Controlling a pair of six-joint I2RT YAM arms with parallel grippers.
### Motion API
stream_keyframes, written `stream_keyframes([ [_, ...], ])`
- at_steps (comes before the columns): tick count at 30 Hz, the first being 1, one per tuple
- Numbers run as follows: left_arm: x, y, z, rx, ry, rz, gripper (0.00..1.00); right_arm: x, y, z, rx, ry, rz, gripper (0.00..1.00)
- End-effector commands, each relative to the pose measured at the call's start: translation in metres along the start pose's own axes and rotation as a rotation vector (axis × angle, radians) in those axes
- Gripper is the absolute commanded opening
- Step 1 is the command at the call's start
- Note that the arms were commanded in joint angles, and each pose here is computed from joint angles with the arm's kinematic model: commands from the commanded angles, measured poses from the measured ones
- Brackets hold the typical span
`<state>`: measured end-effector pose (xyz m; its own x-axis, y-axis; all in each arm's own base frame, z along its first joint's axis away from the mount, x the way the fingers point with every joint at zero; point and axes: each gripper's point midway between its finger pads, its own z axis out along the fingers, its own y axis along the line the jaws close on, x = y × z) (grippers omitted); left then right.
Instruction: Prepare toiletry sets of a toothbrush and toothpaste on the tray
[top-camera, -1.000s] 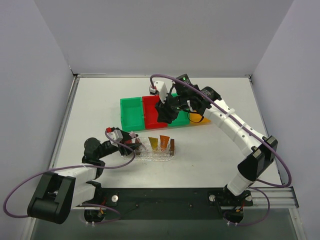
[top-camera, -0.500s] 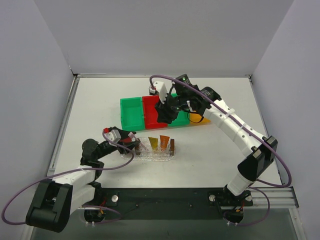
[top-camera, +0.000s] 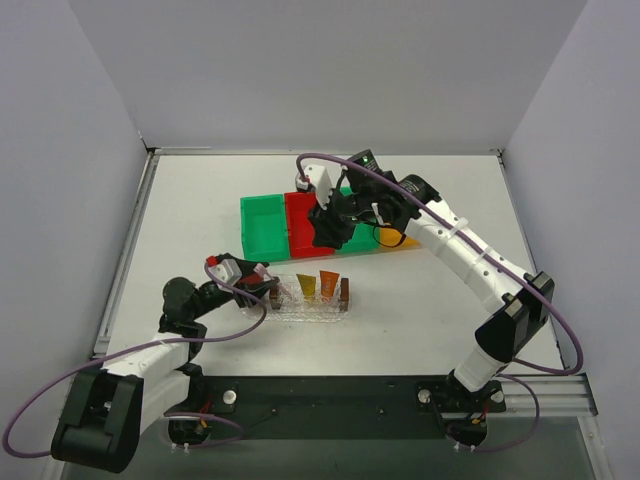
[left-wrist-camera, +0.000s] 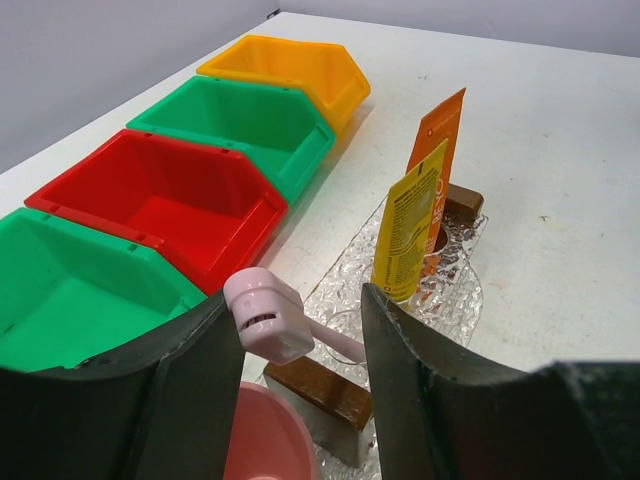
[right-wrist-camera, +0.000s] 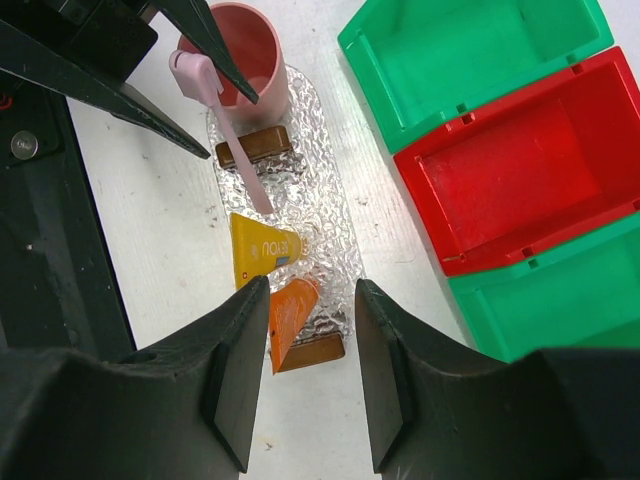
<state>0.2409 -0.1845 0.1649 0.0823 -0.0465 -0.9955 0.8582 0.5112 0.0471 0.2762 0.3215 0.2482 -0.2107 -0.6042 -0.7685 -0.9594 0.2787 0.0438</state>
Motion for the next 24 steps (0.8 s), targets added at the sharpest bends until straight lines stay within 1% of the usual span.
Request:
stream_keyframes([
  [1, -0.0122, 0.007, 0.0034, -0.006, -0.013, 0.04, 0.57, 0.0025, 0.0014, 0.0064, -0.016, 0.021, -0.01, 0.35],
  [7, -0.0123, 0.0085, 0.0045, -0.003, 0.0, 0.036, 0.54, 0.0034, 0.0019, 0.0069, -0.015, 0.026, -0.015, 0.35],
  [24, -0.0131, 0.0151, 0.0022, -0.018, 0.015, 0.06, 0.53, 0.0086, 0.0036, 0.0112, -0.02, 0.044, -0.021, 0.35],
])
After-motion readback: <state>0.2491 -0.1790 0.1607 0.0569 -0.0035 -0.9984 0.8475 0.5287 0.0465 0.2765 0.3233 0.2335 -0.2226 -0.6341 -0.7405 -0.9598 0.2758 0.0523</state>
